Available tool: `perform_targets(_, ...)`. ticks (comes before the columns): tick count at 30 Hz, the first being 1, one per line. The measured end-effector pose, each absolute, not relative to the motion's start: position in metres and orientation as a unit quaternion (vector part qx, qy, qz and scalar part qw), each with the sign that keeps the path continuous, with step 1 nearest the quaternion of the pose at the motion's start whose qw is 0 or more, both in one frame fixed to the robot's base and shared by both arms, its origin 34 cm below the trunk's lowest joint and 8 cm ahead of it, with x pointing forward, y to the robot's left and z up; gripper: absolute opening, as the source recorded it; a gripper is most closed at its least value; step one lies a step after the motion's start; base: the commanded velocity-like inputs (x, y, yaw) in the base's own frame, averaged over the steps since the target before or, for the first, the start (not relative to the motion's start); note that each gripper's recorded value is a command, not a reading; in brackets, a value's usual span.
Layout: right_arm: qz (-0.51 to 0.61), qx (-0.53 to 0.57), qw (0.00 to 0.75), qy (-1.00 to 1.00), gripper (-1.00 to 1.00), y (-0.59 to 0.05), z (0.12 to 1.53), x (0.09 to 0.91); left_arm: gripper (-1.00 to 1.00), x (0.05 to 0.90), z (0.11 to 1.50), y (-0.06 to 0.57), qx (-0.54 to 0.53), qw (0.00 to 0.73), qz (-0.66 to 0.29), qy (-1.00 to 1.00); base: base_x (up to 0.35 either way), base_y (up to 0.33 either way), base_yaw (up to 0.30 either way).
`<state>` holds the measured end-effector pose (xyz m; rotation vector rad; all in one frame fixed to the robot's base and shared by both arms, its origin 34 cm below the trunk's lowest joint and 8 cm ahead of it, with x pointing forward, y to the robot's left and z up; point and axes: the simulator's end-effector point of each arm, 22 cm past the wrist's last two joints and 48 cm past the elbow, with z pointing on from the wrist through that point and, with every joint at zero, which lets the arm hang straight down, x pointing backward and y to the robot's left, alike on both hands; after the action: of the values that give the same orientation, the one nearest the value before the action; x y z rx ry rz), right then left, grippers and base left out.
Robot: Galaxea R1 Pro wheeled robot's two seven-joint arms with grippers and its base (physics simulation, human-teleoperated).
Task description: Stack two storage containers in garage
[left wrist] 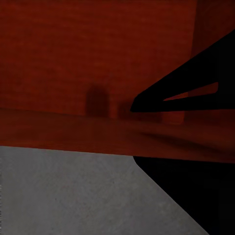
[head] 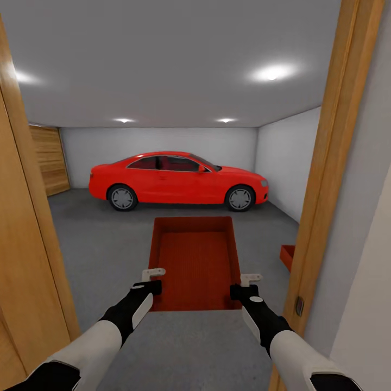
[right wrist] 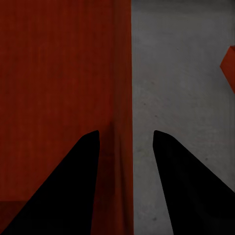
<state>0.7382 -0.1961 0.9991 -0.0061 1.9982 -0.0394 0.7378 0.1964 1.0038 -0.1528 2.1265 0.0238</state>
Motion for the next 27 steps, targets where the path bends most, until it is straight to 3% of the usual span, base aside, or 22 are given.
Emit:
perform_targets(10,-0.016,-0.003,0.538,0.843,-1.0,-0.1959,0.9979,0.7376,-1.0,0.737,1.0026,0.1966,-0.063,0.481,0.01,0.875,0.002,0.0,0.0)
perform_targets(27,-0.017,-0.003,0.541,0.841,-1.0,-0.1962,0.9993,0.7382,-1.0,0.7378,1.0039,0.1963,-0.063,0.484,0.009,0.873,0.089,0.089,0.0)
